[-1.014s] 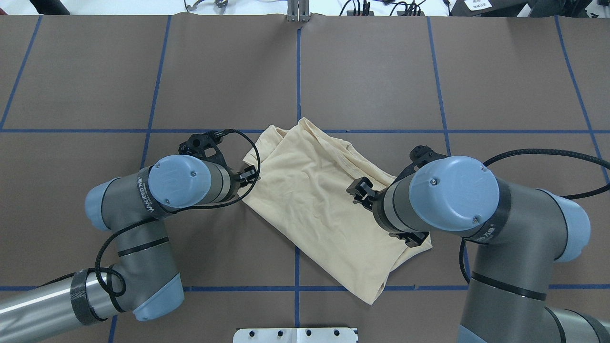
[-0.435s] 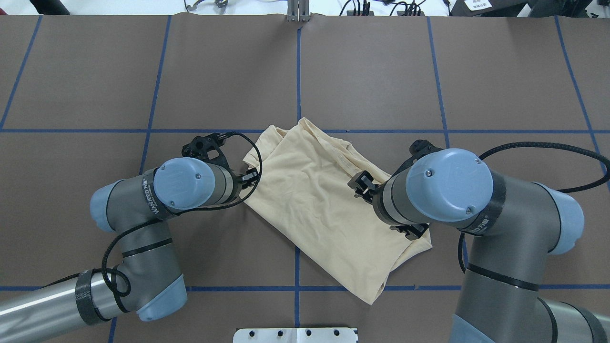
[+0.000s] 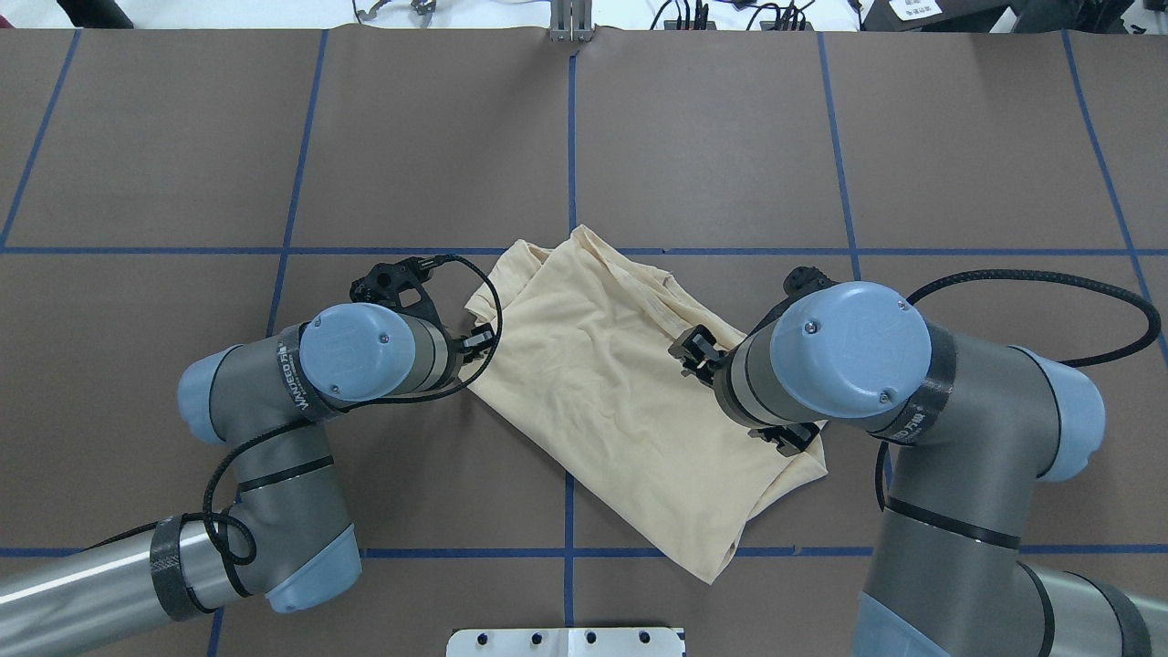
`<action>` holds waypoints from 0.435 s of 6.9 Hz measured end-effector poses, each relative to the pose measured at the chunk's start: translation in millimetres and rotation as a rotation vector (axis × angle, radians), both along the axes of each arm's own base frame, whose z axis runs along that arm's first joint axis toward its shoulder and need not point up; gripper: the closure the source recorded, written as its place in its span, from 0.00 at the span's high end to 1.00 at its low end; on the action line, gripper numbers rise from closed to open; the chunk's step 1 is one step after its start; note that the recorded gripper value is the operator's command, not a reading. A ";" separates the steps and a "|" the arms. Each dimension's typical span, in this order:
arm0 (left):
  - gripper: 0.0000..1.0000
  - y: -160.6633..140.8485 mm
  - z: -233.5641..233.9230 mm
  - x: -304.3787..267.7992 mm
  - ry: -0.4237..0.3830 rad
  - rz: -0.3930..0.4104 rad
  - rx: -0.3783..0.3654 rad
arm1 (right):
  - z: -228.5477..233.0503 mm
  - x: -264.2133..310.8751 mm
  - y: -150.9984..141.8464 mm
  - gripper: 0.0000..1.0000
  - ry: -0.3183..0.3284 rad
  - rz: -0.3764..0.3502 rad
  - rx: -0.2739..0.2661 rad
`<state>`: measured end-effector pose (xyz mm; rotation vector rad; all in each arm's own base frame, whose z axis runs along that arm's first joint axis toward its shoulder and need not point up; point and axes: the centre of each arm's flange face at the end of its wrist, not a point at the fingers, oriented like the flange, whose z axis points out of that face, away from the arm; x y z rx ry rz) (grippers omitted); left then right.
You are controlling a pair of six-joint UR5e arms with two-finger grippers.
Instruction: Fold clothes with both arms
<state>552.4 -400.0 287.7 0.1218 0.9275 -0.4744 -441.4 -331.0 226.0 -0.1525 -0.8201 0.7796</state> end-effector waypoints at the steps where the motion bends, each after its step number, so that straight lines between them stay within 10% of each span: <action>1: 0.12 -0.1 -0.2 0.8 0.000 0.001 -0.001 | 0.5 0.0 -0.5 1.00 0.001 0.001 -0.001; 3: 0.00 -0.1 -0.8 1.3 0.001 0.002 -0.001 | 3.1 -1.3 -1.6 1.00 0.007 0.001 -0.003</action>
